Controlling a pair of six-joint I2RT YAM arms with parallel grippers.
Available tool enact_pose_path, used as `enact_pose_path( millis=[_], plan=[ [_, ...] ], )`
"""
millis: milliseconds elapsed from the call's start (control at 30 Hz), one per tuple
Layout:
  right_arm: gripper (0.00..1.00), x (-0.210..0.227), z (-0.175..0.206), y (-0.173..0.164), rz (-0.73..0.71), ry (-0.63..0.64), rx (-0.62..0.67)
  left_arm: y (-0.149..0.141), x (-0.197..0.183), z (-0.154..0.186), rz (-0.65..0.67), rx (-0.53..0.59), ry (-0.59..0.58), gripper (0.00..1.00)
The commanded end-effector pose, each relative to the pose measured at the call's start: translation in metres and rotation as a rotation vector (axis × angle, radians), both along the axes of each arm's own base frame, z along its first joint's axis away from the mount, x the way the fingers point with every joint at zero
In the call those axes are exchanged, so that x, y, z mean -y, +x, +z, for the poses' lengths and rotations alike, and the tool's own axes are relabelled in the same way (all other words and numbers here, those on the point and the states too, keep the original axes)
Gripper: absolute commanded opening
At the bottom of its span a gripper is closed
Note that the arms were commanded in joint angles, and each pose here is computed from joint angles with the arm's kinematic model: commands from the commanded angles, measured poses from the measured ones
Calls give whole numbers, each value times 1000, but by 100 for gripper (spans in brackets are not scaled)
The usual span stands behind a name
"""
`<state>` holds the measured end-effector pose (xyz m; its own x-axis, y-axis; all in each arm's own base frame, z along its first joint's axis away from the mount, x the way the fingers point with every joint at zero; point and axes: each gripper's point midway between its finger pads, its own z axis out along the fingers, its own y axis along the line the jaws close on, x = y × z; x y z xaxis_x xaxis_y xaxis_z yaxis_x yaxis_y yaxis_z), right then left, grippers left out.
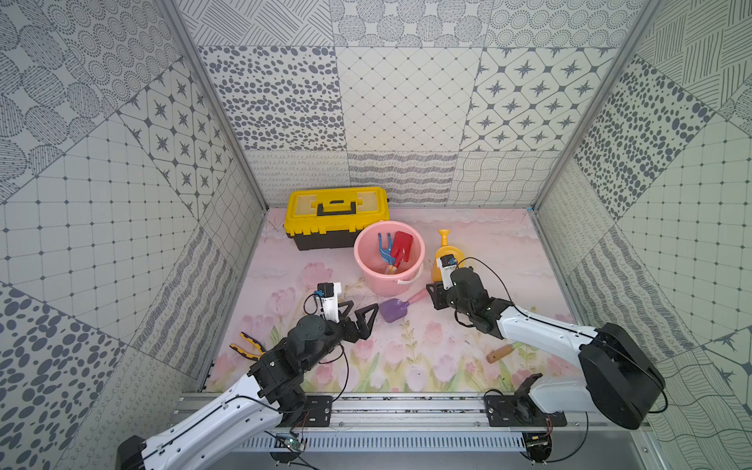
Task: Organize the gardening tools
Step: Pick up the gardening tool from the center of the board.
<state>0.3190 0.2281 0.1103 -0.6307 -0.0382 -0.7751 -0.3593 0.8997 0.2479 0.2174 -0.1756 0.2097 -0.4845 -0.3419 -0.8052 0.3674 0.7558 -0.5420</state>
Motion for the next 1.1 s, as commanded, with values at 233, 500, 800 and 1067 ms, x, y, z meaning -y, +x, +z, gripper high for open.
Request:
enact_pose_path(
  millis=[233, 500, 800, 1067],
  plan=[
    [21, -12, -4, 34, -95, 31, -6, 2, 0, 11, 8, 30, -22, 99],
    [17, -12, -27, 54, -135, 5, -73, 2, -1, 10, 9, 30, -19, 99],
    [17, -11, -43, 45, -117, -4, -125, 1, 0, 12, 6, 32, -24, 99],
    [17, -8, -59, 29, -85, -30, -190, 1, -1, 11, 8, 31, -24, 99]
  ],
)
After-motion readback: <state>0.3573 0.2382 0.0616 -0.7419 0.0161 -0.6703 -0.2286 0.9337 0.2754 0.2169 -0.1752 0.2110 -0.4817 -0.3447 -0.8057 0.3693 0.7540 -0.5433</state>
